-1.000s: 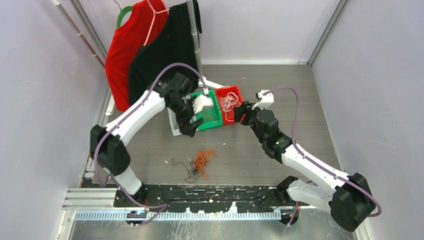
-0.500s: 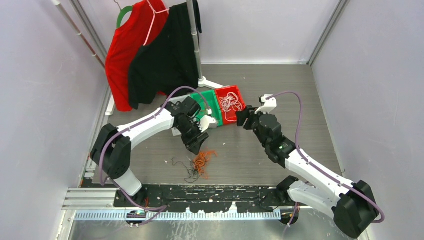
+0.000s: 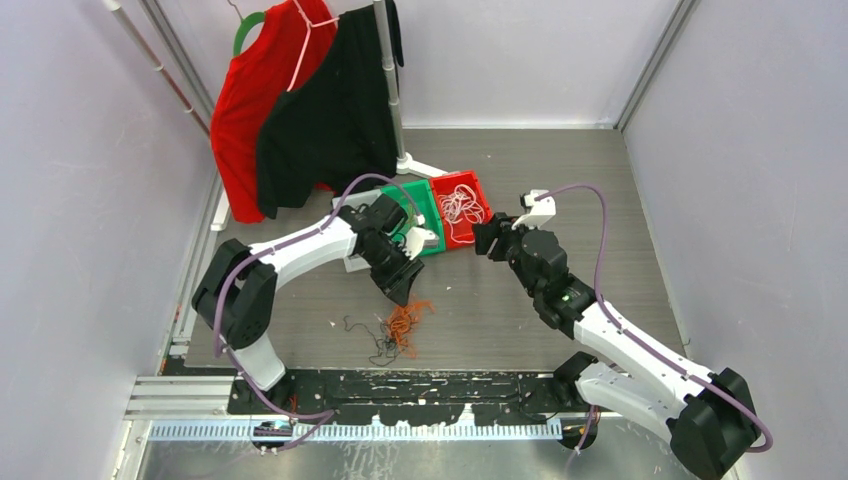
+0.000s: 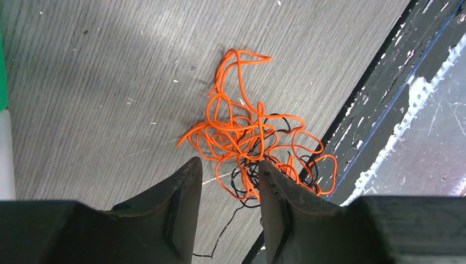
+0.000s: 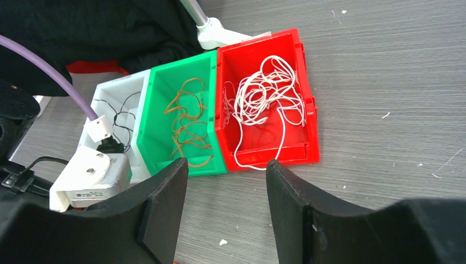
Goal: Untangle the cables
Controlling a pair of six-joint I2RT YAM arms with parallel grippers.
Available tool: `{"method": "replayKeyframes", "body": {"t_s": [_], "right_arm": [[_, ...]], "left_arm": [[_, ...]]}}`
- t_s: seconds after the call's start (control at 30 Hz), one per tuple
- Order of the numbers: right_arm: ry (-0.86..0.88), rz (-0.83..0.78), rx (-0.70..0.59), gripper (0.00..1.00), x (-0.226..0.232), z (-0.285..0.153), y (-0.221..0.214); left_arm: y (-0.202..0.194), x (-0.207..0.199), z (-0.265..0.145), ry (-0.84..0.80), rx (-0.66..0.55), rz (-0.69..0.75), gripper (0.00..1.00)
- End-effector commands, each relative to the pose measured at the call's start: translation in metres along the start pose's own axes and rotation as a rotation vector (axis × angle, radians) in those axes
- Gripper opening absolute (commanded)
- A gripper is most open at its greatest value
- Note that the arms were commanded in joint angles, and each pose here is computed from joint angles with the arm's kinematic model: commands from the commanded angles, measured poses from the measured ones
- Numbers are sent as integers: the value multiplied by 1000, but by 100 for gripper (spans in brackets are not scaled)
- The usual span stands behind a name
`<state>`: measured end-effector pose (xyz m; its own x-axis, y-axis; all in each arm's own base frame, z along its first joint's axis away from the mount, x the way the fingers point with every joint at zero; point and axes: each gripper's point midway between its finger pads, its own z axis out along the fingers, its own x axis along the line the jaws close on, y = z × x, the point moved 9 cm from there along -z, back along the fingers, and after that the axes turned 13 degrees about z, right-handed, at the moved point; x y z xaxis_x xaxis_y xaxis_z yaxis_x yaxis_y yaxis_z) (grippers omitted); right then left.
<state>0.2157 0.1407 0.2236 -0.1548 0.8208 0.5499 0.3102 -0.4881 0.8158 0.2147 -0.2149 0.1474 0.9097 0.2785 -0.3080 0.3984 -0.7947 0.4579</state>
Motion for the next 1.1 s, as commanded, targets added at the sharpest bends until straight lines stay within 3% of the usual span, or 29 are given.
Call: {"method": "replayKeyframes", "body": {"t_s": [0.0,0.37,0.43,0.6,0.83,1.07], "right_arm": [[20,4,-40,59,5,0,9],[25,-1,-46,59,6,-1,11],[25,2,-45,58,6,-1,10],[45,8,-41,58,8,0,10],[201,40,23,63,26,7,3],[386,34,68,69,55,3,-3]], "left_arm": [[2,1,4,-13,-20,-10,42],[-10,1,4,12,18,1,37],[-10,1,5,14,16,5,32],[-6,-1,-3,39,7,27,1],[24,-20,-70,173,-94,117,0],[28,-43,-118,248,-128,151,0]]}}
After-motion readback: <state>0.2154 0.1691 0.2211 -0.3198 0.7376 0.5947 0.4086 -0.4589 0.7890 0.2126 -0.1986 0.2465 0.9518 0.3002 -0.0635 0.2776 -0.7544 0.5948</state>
